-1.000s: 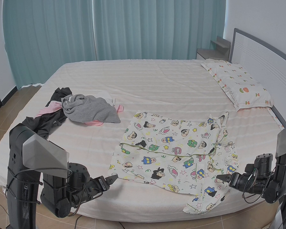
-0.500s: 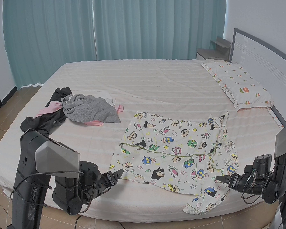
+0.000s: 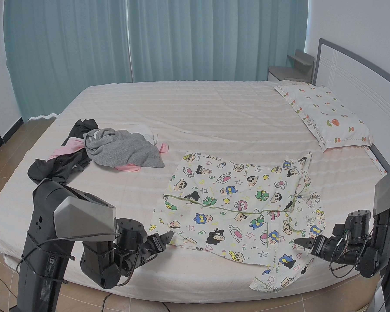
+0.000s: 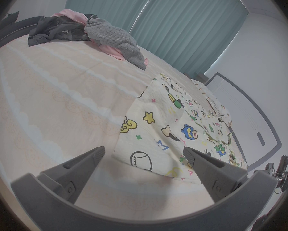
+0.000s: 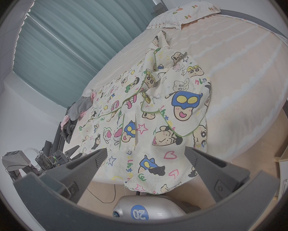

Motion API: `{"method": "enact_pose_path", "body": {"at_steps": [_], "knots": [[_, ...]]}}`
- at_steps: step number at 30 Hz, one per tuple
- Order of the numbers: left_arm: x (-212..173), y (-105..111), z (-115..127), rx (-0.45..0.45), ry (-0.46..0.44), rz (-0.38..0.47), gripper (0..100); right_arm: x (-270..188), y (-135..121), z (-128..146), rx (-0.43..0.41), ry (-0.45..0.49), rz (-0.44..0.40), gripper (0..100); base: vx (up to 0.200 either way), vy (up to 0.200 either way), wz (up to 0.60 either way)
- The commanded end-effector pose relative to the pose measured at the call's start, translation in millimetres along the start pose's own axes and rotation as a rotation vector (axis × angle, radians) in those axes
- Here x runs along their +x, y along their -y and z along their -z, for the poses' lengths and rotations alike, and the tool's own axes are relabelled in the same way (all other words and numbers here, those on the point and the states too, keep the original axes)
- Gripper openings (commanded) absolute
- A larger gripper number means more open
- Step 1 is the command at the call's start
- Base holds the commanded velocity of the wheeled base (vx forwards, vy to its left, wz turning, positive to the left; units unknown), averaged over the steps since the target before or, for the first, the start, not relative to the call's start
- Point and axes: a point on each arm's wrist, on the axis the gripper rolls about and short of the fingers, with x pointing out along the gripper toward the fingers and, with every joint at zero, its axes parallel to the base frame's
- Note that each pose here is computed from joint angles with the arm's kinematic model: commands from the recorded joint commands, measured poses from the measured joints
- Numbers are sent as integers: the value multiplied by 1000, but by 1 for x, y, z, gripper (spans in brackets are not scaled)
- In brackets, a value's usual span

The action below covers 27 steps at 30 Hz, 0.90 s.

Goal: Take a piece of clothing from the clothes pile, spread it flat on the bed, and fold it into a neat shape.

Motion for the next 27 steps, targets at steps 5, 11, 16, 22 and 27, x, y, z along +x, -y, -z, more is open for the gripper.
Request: {"method": "enact_pose_path", "body": {"at_steps": [5, 11, 16, 22, 27], "knots": [[3, 3, -1, 4, 2, -13, 0, -2, 2, 4, 4, -18, 12, 100, 0, 0, 0], [3, 2, -1, 5, 25, -42, 0, -2, 2, 5, 3, -25, 18, 100, 0, 0, 0], [1, 0, -1, 6, 47, -80, 0, 1, 6, 9, -7, -50, 38, 100, 0, 0, 0], [-23, 2, -5, 17, 41, -94, 0, 5, 11, 13, -38, -82, 58, 100, 0, 0, 0], [-43, 3, -4, 29, 18, -100, 0, 8, 18, 20, -83, -140, 91, 100, 0, 0, 0]]}}
